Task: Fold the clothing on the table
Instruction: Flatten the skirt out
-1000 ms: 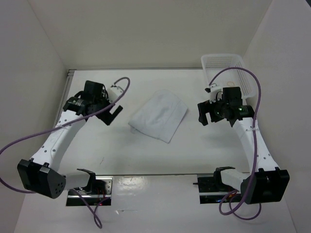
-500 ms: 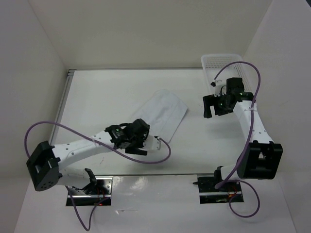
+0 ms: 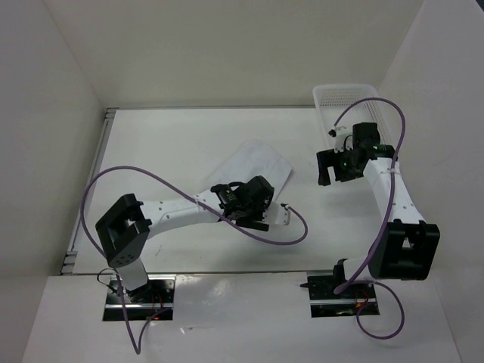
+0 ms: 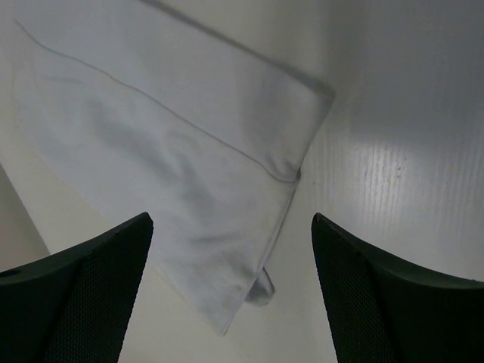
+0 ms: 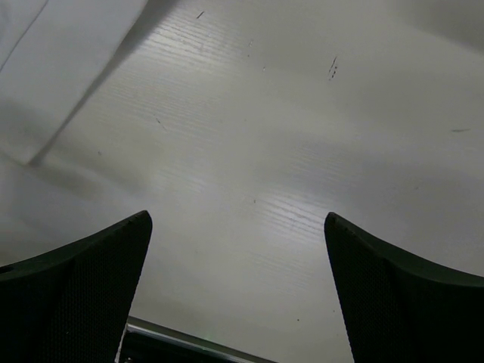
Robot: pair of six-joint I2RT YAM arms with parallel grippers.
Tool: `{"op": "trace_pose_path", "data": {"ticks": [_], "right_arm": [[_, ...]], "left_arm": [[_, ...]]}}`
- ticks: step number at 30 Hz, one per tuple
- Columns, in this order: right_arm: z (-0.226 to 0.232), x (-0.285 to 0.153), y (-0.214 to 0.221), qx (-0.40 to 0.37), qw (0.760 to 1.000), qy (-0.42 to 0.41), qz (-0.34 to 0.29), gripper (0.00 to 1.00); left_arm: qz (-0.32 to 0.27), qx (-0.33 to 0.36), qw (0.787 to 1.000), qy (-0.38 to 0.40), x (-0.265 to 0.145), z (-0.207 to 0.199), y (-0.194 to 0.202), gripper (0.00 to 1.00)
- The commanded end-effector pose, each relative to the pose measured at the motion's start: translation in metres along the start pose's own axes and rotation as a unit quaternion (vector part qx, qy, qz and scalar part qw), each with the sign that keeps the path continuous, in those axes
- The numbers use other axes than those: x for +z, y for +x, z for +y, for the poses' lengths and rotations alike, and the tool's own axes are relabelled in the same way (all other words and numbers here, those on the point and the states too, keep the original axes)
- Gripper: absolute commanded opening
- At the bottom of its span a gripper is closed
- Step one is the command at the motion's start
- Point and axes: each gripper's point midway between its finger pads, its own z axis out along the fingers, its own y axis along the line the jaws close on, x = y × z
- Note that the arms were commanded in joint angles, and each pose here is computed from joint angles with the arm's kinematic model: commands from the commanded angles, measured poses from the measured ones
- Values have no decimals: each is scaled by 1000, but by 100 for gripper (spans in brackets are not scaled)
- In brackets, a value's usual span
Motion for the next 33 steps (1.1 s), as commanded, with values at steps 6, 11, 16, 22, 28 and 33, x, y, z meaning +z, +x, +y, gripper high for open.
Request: {"op": "trace_pose_path", "data": {"ticks": [6, 11, 16, 22, 28, 33], "right_arm": [[-2, -12, -5, -11, 999, 17, -31, 99], [-1, -10, -2, -6, 1000, 15, -27, 99], [-4, -13, -2, -6, 999, 26, -28, 99], [-3, -20, 1, -3, 999, 32, -33, 99], [-7, -24, 5, 5, 999, 38, -33, 99], [-9, -27, 7, 9, 999, 40, -34, 99]], "left_arm": [[-44, -4, 995, 94, 10, -33, -21, 88], [-41, 7, 994, 104, 25, -42, -17, 87], [-47, 11, 993, 104, 39, -46, -18, 87], [-50, 21, 993, 102, 53, -50, -16, 86], [-55, 30, 993, 104, 65, -54, -17, 83], [-54, 31, 992, 109, 73, -57, -11, 82]]}}
